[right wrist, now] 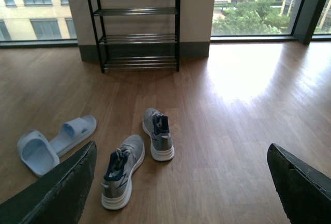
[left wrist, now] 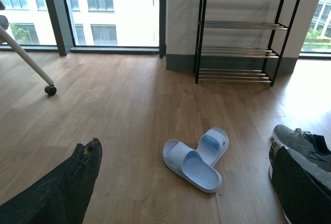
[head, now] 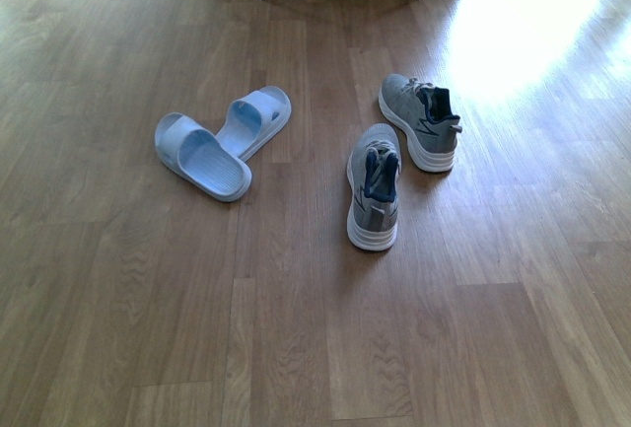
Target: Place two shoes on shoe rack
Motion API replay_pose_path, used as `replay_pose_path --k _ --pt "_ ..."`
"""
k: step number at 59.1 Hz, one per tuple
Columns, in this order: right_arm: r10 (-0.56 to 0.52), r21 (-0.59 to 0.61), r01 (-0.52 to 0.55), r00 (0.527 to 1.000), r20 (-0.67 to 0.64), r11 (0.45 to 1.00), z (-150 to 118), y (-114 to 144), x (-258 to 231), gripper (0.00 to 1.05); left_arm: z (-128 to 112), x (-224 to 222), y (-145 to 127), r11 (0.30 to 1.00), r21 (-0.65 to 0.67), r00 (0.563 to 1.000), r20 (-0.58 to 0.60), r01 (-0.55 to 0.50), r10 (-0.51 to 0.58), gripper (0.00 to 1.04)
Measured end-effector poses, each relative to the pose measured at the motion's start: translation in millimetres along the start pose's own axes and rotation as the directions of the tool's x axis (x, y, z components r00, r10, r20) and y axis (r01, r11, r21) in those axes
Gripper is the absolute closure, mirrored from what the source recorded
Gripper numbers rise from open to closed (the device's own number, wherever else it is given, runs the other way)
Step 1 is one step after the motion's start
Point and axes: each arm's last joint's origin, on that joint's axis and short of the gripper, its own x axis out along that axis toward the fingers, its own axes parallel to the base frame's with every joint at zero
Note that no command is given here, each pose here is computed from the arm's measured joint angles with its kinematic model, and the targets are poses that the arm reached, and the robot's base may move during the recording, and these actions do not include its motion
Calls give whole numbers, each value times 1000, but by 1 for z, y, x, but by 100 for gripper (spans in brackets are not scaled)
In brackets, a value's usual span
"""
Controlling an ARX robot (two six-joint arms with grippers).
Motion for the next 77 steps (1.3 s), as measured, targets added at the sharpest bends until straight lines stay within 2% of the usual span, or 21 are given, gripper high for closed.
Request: replay_pose_path --k 77 --pt "0 0 0 1000 0 1000 0 0 0 9 0 0 0 1000 0 1000 0 0 0 9"
